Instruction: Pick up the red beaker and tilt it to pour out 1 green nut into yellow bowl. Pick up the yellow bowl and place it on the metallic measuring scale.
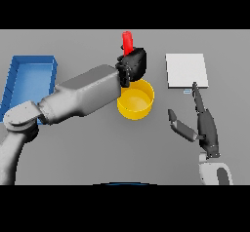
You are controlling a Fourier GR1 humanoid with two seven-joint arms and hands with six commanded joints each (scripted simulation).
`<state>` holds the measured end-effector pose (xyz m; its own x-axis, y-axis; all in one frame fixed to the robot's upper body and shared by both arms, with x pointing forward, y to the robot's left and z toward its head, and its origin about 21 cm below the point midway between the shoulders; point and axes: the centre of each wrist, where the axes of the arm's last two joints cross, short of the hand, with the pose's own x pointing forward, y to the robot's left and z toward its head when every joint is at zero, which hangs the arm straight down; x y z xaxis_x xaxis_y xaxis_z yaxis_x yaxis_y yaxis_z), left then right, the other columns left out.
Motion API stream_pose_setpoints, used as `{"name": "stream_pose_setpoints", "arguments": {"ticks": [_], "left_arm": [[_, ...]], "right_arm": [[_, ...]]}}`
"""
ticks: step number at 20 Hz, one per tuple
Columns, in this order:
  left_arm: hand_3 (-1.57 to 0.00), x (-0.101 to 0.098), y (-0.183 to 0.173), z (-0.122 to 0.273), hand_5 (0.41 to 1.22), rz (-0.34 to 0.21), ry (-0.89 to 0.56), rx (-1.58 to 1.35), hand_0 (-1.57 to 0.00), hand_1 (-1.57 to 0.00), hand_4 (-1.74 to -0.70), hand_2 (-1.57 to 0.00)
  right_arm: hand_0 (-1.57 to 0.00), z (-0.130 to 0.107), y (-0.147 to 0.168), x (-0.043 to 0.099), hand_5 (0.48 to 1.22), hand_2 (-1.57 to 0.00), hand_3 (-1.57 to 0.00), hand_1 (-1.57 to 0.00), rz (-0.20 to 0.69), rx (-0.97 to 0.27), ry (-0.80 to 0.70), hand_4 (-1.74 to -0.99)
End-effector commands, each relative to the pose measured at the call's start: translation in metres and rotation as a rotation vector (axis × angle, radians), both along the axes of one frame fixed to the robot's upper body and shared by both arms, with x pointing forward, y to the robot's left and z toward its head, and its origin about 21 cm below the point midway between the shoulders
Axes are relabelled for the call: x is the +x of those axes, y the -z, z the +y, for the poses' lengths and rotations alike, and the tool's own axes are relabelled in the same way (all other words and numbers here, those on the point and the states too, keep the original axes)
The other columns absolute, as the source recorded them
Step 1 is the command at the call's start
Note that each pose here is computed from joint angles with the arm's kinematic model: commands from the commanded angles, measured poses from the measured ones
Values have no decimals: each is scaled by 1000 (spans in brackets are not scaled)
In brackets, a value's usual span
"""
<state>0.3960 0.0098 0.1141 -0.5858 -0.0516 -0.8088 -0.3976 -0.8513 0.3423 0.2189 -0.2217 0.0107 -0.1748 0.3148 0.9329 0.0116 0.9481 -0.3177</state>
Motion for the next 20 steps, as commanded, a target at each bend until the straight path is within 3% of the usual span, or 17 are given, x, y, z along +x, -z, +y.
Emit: {"name": "stream_pose_setpoints", "arguments": {"ticks": [1,5,8,9,11,12,15,17,20], "left_arm": [[-1571,0,0,-2,1221,-7,22,23,-1571,-1571,-1722,-1571],[-1571,7,-26,-10,1221,-36,49,66,-1571,-1571,-1721,-1571],[-1571,24,-70,-7,1221,-145,35,66,-1571,-1571,-1722,-1571],[-1571,30,-84,-3,1221,-159,18,39,-1571,-1571,-1725,-1571],[-1179,45,-120,13,1221,-205,-18,-41,-1571,-1571,-1731,-1571],[-1257,51,-142,20,1221,-249,-73,-110,-1571,-1571,-1726,-1571],[-1410,68,-190,49,1221,-254,-245,-380,-1571,-1571,-1729,-1571],[-1468,77,-213,82,1221,-194,-383,-659,-1571,-1571,-1734,-1571],[-1402,87,-228,140,1221,-131,-585,-1053,-1571,-1571,-1737,-1571]], "right_arm": [[1,1,0,2,634,1,1,1,9,23,0,-1154],[1,-2,-1,2,636,1,1,1,12,35,1,-1153],[1,1,-2,4,649,1,1,1,-9,38,-17,-1150],[1,1,-4,6,654,1,1,1,-21,32,-17,-1154],[1,5,-1,5,660,1,1,1,-15,26,-25,-1160],[1,3,0,4,663,1,1,1,-12,16,-26,-1160],[1,6,4,3,658,1,1,1,-13,47,-36,-1156],[1,4,1,6,641,1,1,1,-12,13,-15,-1146],[1,6,-1,9,630,1,1,1,-16,-14,-17,-1142]]}}
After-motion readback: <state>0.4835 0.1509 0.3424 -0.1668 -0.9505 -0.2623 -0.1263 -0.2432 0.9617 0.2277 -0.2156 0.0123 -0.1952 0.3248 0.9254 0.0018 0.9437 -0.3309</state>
